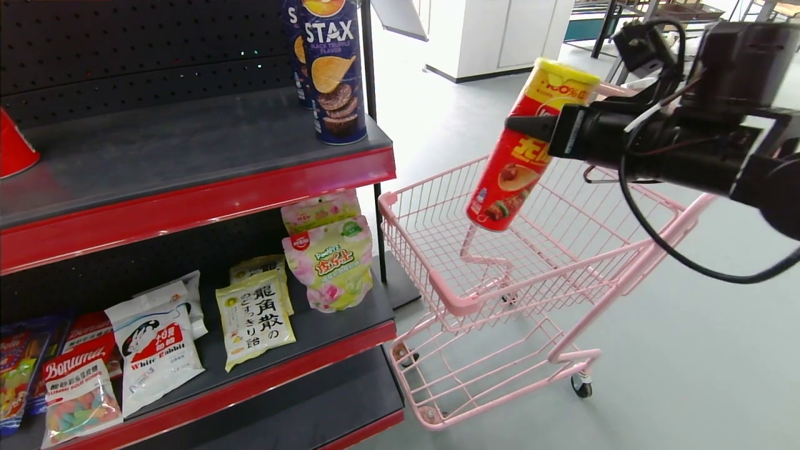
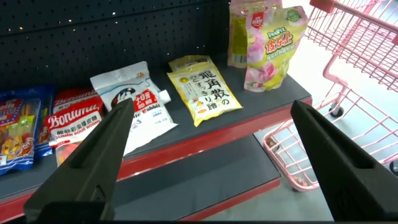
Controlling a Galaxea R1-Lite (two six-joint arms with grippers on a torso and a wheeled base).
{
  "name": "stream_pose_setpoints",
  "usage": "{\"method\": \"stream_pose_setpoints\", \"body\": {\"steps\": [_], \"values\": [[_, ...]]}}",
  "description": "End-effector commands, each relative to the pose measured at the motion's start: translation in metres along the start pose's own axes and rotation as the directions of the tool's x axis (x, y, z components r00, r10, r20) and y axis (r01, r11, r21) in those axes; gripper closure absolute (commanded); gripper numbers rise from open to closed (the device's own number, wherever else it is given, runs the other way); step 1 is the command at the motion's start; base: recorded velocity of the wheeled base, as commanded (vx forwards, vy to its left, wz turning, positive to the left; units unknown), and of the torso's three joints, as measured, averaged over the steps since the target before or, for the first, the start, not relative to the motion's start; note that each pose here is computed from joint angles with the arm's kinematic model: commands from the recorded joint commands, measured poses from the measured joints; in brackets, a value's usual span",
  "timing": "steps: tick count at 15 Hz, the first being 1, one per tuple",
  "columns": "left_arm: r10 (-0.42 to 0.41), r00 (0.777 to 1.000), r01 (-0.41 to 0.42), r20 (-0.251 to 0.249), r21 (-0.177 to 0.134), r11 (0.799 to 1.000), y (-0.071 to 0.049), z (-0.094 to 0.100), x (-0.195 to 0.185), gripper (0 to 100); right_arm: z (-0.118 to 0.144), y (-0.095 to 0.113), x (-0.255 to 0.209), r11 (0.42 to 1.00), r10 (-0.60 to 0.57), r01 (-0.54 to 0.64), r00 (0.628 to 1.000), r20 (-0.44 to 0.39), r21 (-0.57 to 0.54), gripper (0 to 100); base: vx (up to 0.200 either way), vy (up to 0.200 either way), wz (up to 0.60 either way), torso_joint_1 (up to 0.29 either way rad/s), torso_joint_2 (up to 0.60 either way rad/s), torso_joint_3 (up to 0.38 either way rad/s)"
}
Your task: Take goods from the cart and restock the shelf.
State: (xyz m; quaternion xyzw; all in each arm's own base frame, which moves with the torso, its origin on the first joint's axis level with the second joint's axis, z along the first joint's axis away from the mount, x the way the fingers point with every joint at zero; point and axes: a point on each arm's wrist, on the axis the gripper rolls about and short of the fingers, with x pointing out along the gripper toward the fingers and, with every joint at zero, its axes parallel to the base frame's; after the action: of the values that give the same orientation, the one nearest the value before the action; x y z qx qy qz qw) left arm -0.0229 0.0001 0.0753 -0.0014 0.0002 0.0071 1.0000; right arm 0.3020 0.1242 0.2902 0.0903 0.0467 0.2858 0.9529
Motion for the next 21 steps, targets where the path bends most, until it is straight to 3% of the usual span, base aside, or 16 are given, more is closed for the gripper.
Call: {"method": "stream_pose_setpoints", "body": {"steps": [1,4,7,9,15,21], "values": [[0.001,1.000,-0.001,-0.001,0.000,1.000,0.000,0.000,0.000,0,0.016,0.018,-0.061,1.000,0.010,-0.010,1.000,0.007,-0.006,100,0.000,0.000,0.00,0.000,0.00,0.000],[0.000,1.000,0.000,-0.001,0.000,1.000,0.000,0.000,0.000,0,-0.029,0.038,-0.138,0.999,0.039,-0.041,0.991,-0.128,-0.013,100,0.000,0.000,0.00,0.000,0.00,0.000],[-0.002,1.000,0.002,-0.001,0.000,1.000,0.000,0.000,0.000,0,-0.036,0.043,-0.181,0.997,0.060,-0.065,0.993,-0.099,-0.045,100,0.000,0.000,0.00,0.000,0.00,0.000],[-0.002,1.000,0.002,-0.001,0.000,1.000,0.000,0.000,0.000,0,-0.028,0.045,-0.179,0.996,0.066,-0.070,0.995,-0.075,-0.052,100,0.000,0.000,0.00,0.000,0.00,0.000],[-0.002,1.000,0.002,-0.001,0.004,1.000,0.000,0.000,0.000,0,-0.050,0.053,-0.138,0.983,0.174,-0.184,0.957,-0.231,-0.022,100,0.000,0.000,0.00,0.000,0.00,0.000],[0.000,1.000,0.000,-0.001,0.004,1.000,0.000,0.000,0.000,0,-0.055,0.051,-0.120,0.976,0.158,-0.191,0.950,-0.270,-0.104,100,0.000,0.000,0.00,0.008,-0.04,-0.031]]}}
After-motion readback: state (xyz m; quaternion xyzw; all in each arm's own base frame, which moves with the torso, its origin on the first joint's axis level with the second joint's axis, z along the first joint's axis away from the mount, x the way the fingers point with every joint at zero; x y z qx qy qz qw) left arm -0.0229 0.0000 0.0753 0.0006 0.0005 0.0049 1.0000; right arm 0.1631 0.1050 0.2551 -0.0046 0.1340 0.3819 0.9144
